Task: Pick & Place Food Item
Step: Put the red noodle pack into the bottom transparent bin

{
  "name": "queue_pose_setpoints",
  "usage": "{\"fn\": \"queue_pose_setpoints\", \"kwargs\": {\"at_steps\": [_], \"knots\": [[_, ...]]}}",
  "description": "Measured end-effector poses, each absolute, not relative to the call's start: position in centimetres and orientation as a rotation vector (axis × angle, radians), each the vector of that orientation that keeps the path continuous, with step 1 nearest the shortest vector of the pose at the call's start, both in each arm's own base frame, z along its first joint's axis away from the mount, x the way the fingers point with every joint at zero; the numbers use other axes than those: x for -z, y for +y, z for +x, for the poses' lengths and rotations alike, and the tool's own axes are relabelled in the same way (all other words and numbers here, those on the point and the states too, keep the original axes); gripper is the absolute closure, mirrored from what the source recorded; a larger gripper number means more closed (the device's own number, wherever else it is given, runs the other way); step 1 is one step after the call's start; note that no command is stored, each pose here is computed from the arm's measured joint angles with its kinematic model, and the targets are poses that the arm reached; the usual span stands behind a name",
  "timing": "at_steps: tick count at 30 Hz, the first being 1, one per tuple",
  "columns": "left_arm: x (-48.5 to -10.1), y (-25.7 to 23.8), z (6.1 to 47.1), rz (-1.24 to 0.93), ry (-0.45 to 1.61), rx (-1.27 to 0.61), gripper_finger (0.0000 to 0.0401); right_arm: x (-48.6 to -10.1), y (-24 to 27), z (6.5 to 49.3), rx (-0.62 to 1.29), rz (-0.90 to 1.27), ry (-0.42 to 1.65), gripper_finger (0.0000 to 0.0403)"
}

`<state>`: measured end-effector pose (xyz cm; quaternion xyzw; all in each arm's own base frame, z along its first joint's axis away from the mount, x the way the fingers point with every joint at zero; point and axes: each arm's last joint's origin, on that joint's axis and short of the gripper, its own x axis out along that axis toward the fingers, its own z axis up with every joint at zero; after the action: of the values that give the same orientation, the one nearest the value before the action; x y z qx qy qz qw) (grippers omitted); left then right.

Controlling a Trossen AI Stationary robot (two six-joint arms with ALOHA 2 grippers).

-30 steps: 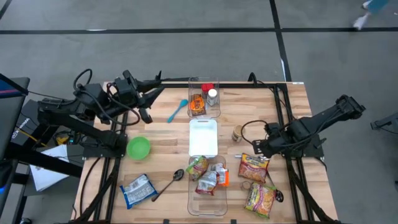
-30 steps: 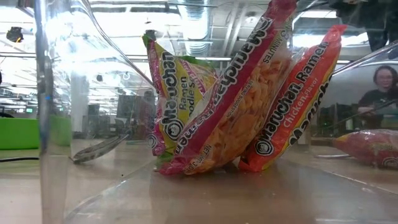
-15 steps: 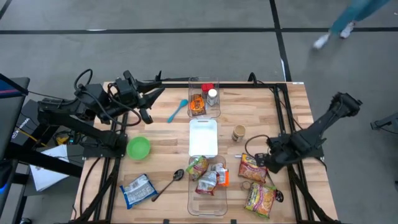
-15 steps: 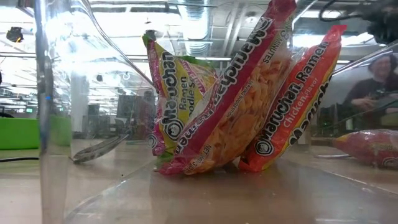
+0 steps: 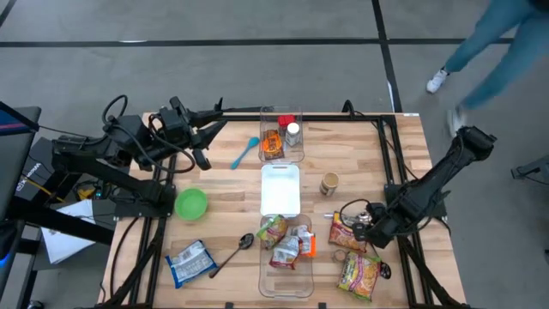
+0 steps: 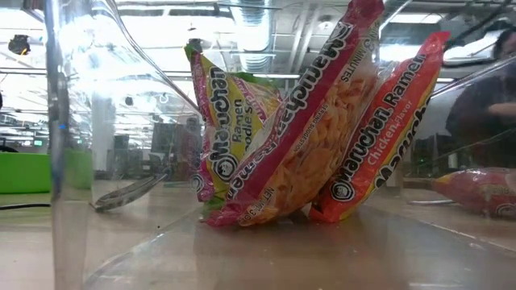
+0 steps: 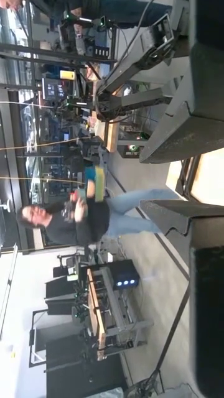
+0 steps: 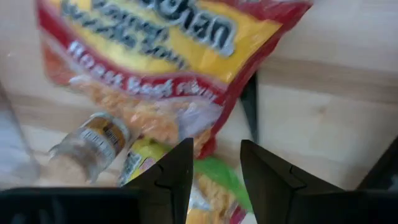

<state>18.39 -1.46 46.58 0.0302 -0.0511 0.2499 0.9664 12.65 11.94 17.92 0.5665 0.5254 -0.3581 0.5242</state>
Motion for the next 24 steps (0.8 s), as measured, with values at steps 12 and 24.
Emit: {"fn": "queue_pose_setpoints", "kwargs": {"at_steps": [12, 24], "knots": [[-46.6, -1.5, 18.4, 0.059, -0.104, -0.505, 0.0302, -14.9, 11.8, 12.3, 0.764, 1.408, 1.22, 0.0275], [-46.6, -1.5, 18.4, 0.058, -0.105, -0.505, 0.0302, -14.6, 11.3, 12.1, 0.812, 1.357, 1.184, 0.0297]]}}
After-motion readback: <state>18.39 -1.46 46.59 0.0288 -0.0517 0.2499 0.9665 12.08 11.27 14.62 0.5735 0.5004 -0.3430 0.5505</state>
